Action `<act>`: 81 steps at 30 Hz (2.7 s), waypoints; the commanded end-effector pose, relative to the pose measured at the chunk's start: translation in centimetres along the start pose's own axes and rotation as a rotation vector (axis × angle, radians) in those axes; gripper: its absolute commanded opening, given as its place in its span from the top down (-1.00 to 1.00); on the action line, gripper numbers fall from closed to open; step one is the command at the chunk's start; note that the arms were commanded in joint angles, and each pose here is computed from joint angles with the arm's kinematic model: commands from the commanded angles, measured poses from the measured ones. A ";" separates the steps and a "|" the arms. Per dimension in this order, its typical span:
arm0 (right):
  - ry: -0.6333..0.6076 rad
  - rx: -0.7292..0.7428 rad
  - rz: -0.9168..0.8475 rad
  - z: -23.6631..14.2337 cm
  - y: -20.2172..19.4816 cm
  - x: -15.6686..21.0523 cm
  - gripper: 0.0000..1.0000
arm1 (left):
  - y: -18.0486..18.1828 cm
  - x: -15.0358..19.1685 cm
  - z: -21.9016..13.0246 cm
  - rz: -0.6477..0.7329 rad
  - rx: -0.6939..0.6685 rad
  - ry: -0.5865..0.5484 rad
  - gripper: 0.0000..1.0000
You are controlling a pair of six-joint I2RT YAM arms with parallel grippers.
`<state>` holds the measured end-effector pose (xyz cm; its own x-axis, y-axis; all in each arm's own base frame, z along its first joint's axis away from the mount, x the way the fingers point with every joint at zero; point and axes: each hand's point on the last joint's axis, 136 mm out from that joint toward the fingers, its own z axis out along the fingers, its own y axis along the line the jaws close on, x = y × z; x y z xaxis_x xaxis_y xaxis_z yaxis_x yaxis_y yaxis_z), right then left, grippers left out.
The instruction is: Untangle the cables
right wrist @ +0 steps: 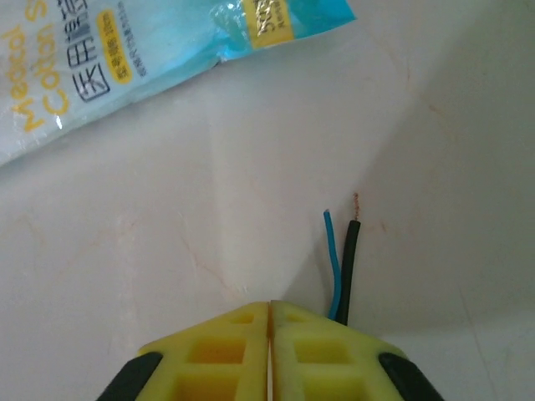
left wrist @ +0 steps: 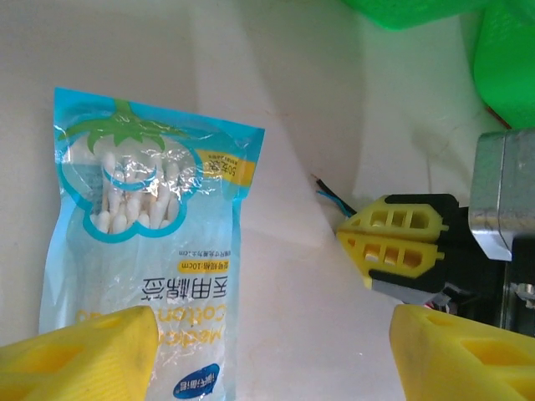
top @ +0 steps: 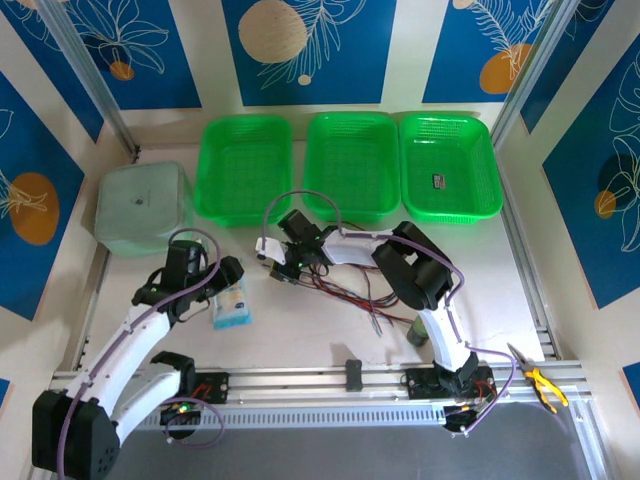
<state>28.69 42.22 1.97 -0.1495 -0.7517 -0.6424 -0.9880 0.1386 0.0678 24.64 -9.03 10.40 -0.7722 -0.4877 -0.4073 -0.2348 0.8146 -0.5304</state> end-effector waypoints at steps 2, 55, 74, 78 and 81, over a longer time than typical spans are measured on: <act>0.042 -0.014 -0.025 0.2 1.5 1.3 1.00 | -1.3 -0.8 -1.5 0.007 0.037 -0.016 -0.46; 0.235 0.082 -0.015 1.6 0.5 6.8 0.64 | -8.5 -4.0 -3.8 0.142 0.192 0.008 -0.40; -0.356 0.065 0.105 -11.6 1.5 -4.6 1.00 | -13.7 -6.5 -8.3 0.177 0.350 -0.049 -0.33; -0.505 0.071 0.148 -16.3 0.7 -6.6 1.00 | -17.5 -7.8 -10.6 0.188 0.474 -0.055 -0.33; -0.571 0.061 0.216 -19.2 -0.6 -7.4 1.00 | -21.2 -8.5 -12.6 0.189 0.610 -0.037 -0.31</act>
<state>29.93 35.35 18.34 -0.2311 -0.3512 -0.9073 -0.9340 0.3412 0.1058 29.04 -15.81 30.25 -0.7398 -0.3827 -0.5534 0.1784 0.6815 -0.7097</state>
